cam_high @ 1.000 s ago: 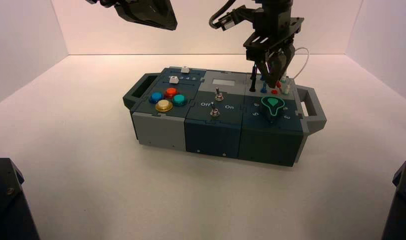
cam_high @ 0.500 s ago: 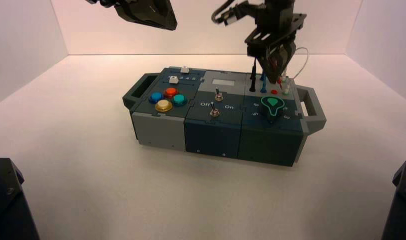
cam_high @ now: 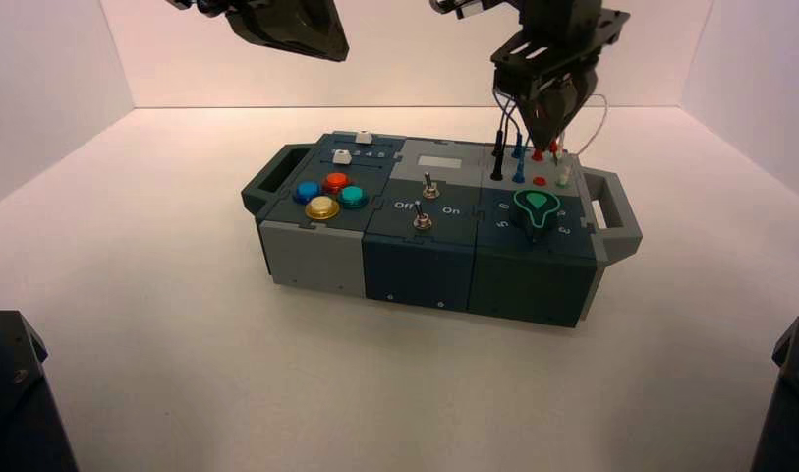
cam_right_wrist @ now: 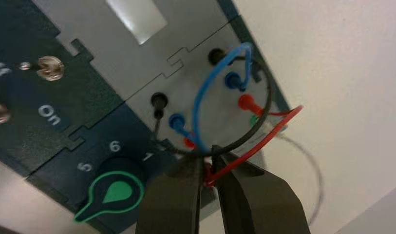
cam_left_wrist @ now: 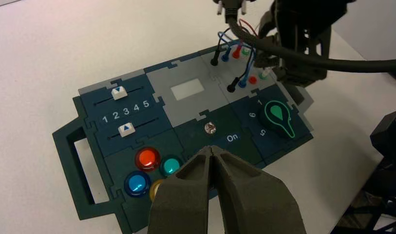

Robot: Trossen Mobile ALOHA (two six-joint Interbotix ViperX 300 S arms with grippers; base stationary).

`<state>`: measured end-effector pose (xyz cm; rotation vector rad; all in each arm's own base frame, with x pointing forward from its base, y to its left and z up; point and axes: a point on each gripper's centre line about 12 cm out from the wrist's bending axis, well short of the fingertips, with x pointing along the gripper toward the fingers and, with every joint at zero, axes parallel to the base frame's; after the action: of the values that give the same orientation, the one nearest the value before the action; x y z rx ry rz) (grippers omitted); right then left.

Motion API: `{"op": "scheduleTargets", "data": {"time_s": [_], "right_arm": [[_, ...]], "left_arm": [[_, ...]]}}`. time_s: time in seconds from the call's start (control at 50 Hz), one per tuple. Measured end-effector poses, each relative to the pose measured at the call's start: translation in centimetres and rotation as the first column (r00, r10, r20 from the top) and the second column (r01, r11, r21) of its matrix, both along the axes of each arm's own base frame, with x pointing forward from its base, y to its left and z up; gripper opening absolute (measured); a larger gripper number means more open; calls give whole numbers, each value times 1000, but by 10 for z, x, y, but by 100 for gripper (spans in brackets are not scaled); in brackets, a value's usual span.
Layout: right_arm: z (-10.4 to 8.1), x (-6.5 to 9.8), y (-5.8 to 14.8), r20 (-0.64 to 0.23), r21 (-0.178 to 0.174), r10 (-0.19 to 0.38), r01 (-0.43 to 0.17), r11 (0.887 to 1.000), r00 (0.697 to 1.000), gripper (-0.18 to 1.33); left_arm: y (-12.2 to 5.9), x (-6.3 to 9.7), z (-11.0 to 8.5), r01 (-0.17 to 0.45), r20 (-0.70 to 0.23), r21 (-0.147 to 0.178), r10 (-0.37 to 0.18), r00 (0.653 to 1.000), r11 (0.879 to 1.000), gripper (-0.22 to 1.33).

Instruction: Insert the red wire.

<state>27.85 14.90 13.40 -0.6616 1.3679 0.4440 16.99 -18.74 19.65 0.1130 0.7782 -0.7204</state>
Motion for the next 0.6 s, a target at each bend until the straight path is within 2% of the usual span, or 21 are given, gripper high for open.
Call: {"op": "scheduleTargets", "data": {"time_s": [0.18,0.46,0.6], "right_arm": [[4,-5,2,17,51,-21,21,998,1000,3],[1,-15,0,0,83,-48,48,995,999,3],[1,-19,1,6,114,-60,59,992,998,3]], "left_arm": [[0,0,0,0,-1,1,0,1000,1000,-16],[-1,0,-2,2,-7,8,-2,1000,1000,-16],[0,0,-2,0,-7,8,0,1000,1000,-16]]}}
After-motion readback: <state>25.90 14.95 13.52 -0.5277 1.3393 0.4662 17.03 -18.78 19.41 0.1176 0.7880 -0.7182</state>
